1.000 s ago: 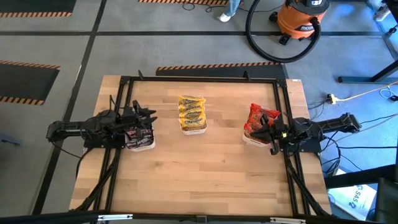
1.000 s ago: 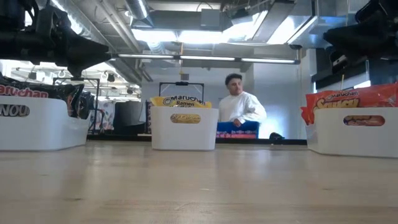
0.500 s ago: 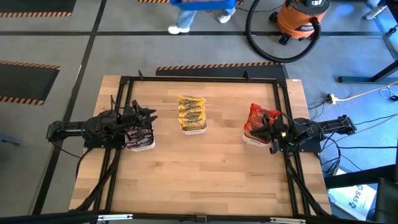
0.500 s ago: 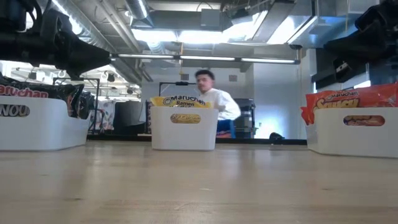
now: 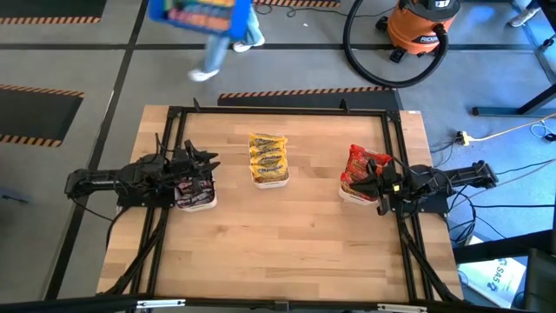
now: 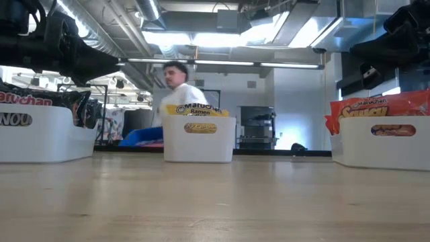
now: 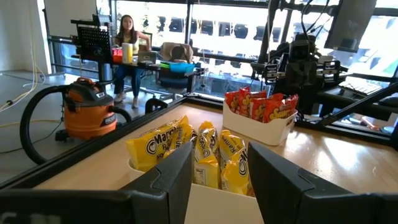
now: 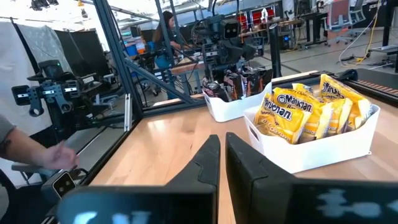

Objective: Sort Maruchan noodles
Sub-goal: Return to Home Position

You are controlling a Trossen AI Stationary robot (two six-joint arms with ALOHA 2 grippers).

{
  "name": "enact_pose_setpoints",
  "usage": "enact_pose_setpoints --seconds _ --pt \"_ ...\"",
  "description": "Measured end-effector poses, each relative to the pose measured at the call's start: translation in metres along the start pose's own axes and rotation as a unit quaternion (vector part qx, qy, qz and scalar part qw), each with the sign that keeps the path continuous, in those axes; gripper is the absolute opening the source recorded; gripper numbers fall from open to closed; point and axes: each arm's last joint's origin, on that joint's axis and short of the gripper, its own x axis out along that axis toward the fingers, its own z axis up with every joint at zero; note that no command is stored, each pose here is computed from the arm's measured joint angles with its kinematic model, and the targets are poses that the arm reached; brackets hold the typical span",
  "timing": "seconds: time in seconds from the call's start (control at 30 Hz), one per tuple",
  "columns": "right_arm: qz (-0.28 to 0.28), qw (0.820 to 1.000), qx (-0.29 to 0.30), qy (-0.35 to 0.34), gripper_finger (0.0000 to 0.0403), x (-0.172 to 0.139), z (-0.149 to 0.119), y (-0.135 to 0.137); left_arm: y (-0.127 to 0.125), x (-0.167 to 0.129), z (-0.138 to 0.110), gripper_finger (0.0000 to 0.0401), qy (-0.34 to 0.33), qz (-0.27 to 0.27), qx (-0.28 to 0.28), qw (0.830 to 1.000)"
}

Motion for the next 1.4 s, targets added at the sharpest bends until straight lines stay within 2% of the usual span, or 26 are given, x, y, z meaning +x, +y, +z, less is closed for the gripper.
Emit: enact_pose_setpoints --seconds 1.23,1.4 --pt "0.000 1.000 0.000 0.001 0.0010 0.0000 -0.0003 0.0003 0.0000 0.0000 0.0000 0.0147 0.000 0.001 0.000 1.000" --pt "0.026 1.000 0.000 0.007 0.0010 -0.0004 -0.0012 0.0043 0.0000 0.0000 0.0000 0.0147 0.000 0.000 0.000 1.000"
